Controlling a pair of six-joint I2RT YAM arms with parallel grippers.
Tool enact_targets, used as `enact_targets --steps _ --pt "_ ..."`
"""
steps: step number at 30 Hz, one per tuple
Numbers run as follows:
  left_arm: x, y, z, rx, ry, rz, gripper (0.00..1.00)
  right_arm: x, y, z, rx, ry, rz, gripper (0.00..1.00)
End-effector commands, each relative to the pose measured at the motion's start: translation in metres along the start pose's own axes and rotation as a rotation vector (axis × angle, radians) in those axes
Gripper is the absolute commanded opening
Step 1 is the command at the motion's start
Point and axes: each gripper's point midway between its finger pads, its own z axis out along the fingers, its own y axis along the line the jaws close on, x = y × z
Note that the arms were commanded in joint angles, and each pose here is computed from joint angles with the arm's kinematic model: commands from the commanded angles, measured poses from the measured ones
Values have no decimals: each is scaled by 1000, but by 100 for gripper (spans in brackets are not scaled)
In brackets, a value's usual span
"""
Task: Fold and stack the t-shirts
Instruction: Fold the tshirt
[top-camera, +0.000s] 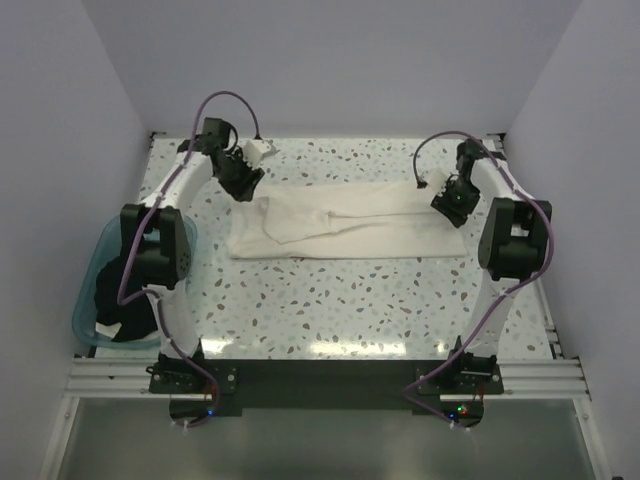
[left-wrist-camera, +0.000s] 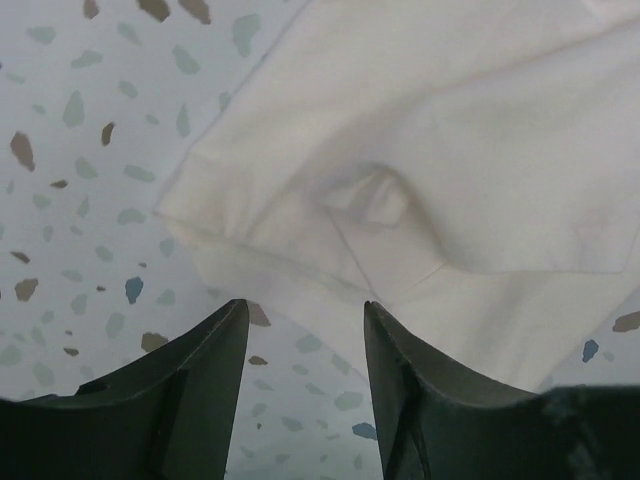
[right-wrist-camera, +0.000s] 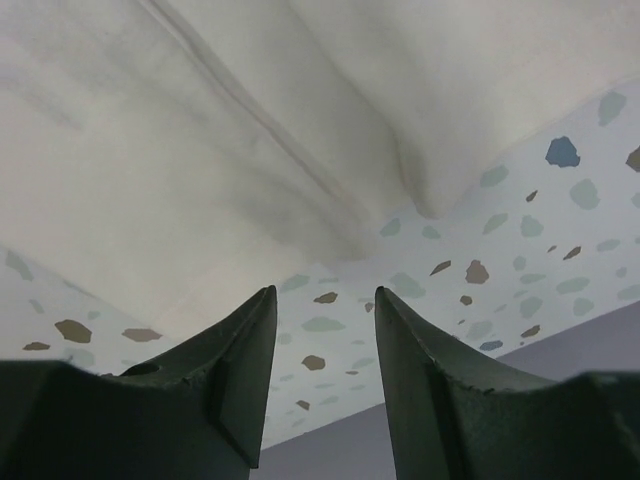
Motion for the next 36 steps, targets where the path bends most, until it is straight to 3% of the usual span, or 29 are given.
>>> enact_targets --steps 1,6,12,22,29,33,35,36 --pt "-7 9 -55 -72 -124 -140 55 -6 2 -47 53 -42 145 47" --pt "23 -43 -55 42 -119 -216 55 -13 44 -52 -82 -95 294 37" --pt "43 -66 -32 98 -109 -299 53 -16 63 -18 -117 -66 337 29" --pt "113 -91 12 76 85 -361 43 9 80 39 -99 70 311 27" --pt "169 -128 15 102 240 -373 33 32 99 35 -97 119 245 25" --pt "158 -142 -4 121 199 -338 31 39 99 18 -58 114 203 25" --pt "143 -142 -15 132 160 -336 32 20 86 0 -37 34 219 25" --pt "124 -144 -26 159 83 -322 35 11 85 -18 -39 -16 232 28"
